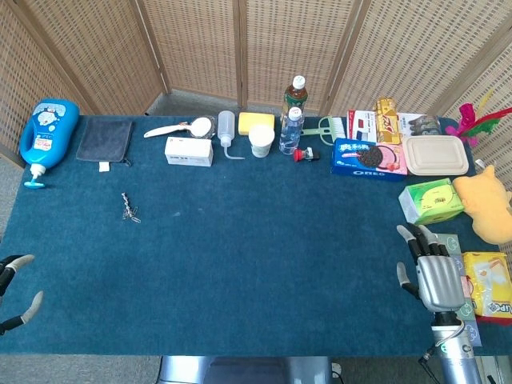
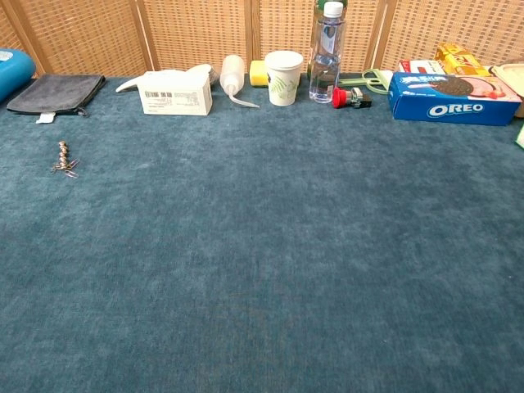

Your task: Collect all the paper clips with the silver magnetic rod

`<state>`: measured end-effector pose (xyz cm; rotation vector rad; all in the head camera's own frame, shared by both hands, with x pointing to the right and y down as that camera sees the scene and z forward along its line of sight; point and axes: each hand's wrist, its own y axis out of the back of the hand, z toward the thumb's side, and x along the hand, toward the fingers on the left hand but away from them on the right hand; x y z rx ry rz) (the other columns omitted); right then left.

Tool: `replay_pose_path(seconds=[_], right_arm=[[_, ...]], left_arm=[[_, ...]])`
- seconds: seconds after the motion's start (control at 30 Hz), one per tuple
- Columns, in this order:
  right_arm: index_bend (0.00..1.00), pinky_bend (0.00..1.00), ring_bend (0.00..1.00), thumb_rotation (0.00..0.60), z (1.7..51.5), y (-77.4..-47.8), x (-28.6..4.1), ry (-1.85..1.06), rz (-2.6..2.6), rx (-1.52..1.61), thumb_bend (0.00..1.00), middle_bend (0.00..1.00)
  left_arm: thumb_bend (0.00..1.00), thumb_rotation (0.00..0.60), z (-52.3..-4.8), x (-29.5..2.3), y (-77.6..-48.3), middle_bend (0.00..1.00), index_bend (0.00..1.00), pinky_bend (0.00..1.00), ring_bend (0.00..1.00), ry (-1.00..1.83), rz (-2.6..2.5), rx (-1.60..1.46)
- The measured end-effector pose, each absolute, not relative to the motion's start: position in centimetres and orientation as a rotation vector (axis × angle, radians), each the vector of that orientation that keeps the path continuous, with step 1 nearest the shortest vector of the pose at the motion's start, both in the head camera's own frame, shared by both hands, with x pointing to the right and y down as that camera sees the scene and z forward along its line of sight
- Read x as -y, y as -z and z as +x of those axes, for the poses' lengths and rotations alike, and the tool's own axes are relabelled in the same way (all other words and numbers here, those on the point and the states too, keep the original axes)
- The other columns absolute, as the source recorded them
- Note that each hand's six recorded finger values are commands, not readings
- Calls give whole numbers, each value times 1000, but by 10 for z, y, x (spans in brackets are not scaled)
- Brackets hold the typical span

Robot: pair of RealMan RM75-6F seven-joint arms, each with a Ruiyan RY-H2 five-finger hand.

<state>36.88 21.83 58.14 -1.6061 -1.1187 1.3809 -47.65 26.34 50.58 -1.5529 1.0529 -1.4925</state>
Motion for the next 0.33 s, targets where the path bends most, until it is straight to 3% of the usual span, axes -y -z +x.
replay_pose_path(seconds=[0.33], right_arm=[[144,214,102,600,373,-588,-222,-1374,-1638,1139,510,145]], left_arm=[[628,312,-478,-258,-499,229,186,361,240,1489,-1519,-1072]])
